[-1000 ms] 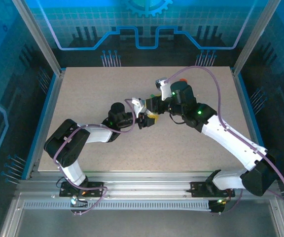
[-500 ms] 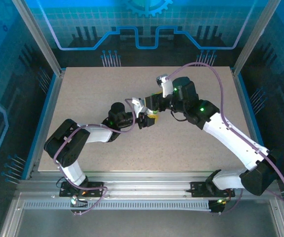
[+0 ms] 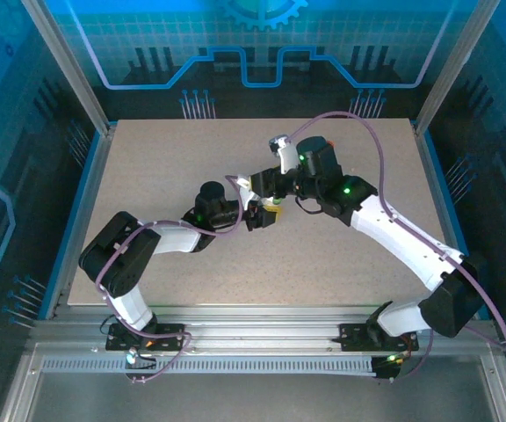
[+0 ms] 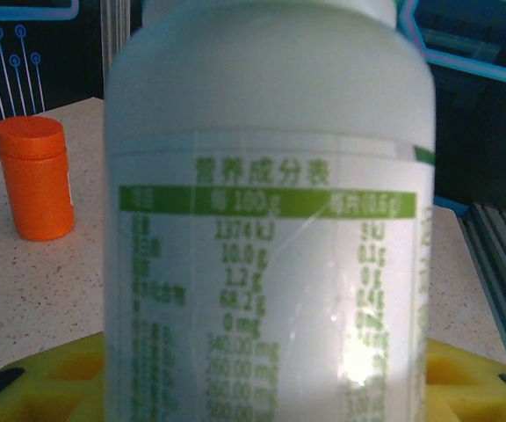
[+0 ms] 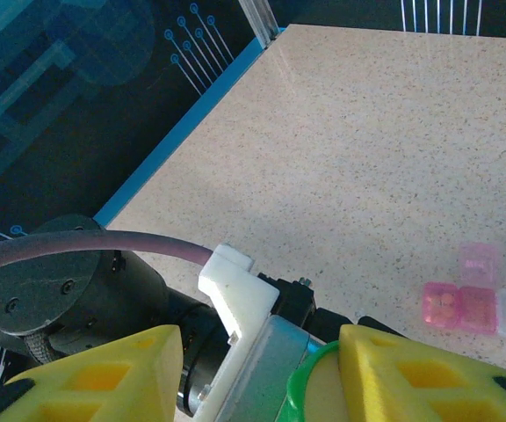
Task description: Sort the pills into containers
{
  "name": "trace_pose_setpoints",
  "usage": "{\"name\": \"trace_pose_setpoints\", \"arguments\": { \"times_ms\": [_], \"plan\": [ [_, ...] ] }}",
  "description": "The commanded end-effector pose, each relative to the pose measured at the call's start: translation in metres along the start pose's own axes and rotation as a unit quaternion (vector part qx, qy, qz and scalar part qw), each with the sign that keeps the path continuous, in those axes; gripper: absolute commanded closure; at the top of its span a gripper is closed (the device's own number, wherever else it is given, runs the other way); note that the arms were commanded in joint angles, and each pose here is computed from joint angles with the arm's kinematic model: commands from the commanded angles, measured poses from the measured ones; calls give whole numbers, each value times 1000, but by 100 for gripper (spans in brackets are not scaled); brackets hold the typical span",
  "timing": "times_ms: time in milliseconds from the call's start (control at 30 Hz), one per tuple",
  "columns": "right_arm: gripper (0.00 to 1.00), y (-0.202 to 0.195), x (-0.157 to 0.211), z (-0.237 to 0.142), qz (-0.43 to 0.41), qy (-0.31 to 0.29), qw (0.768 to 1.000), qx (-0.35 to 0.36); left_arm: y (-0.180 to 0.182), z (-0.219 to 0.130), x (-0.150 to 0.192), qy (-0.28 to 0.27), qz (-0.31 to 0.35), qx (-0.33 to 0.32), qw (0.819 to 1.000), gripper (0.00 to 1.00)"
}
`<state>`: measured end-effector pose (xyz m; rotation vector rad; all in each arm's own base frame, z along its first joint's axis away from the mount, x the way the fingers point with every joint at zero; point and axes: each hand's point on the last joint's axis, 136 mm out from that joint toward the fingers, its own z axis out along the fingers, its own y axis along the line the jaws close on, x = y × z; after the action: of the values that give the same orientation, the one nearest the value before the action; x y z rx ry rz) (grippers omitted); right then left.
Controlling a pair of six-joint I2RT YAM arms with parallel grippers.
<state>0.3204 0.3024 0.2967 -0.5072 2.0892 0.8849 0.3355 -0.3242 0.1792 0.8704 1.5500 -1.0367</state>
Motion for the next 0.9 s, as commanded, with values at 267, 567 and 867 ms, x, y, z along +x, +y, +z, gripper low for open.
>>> {"name": "trace_pose_setpoints", "arguments": {
  "times_ms": [267,567,867],
  "plan": [
    [49,-2,-30,-33,-17,-50,999,-2,-12,-14,-2,-39,35,5,999,100],
    [47,-28,-37,-52,-9,-63,998,12,-13,-30,5,-59,23,-9,998,100],
    [45,-54,-12,-53,-58,-71,995,42,1,-37,45,70,-74,-62,993,100]
  ]
}}
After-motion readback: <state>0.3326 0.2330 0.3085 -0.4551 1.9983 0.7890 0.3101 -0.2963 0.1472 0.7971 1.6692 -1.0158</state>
